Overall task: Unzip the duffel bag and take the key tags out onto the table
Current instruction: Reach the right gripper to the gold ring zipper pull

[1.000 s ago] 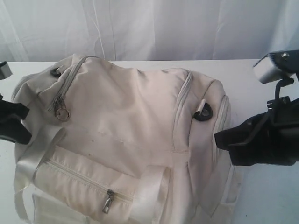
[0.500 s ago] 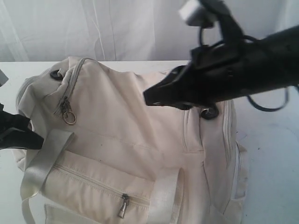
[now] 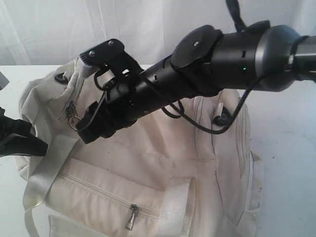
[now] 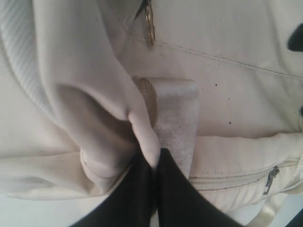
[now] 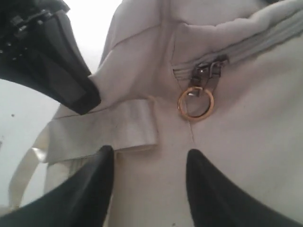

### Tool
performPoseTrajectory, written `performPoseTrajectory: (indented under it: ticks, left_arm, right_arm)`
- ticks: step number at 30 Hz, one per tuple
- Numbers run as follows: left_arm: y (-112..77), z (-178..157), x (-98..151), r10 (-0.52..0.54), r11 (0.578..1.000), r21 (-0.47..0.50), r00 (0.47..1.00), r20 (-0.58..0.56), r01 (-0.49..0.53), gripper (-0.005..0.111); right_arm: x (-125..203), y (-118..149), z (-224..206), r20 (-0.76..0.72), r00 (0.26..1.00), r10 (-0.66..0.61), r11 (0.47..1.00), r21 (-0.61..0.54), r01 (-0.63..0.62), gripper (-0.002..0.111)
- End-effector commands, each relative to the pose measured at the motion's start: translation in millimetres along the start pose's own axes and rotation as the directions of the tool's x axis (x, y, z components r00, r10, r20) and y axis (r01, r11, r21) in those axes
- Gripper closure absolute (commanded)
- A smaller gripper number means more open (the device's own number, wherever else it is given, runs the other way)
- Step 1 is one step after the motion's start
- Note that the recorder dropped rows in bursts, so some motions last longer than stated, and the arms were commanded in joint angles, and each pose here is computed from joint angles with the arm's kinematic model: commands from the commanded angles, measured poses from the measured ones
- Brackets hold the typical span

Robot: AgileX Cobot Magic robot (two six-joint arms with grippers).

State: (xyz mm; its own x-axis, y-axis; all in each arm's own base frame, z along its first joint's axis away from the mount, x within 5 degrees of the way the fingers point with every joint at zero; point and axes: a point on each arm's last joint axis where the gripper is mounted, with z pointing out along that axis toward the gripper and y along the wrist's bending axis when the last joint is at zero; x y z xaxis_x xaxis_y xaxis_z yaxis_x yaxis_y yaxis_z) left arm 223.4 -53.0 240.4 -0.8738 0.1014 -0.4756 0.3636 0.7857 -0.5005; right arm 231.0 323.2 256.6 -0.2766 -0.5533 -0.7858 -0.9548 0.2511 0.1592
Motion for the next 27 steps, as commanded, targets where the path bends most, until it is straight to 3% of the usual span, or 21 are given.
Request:
performPoseTrajectory:
  ticks: [1, 7, 15, 27]
  left_arm:
    - [-14.7, -7.9, -5.7, -0.040, 0.995, 0.089, 0.997, 0.071, 0.034, 0.107]
    - [-19.5, -13.8, -5.3, -0.024, 0.996, 0.088, 0.995, 0.095, 0.015, 0.107]
    - [-24.3, -18.3, -4.7, -0.015, 0.995, 0.099, 0.994, 0.109, 0.004, 0.107]
    - [-27.5, -22.2, -4.0, -0.003, 0.995, 0.099, 0.992, 0.123, -0.009, 0.107]
  right_arm:
    - [-2.4, -2.2, 18.9, 0.023, 0.987, -0.159, 0.982, 0.105, 0.155, 0.059]
    - [0.5, -1.8, 37.9, 0.017, 0.969, -0.245, 0.949, 0.208, 0.237, 0.058]
    - [4.3, 4.2, 59.4, 0.015, 0.958, -0.286, 0.910, 0.317, 0.266, 0.041]
    - [5.2, -1.9, 80.1, 0.031, 0.961, -0.276, 0.875, 0.421, 0.238, 0.050]
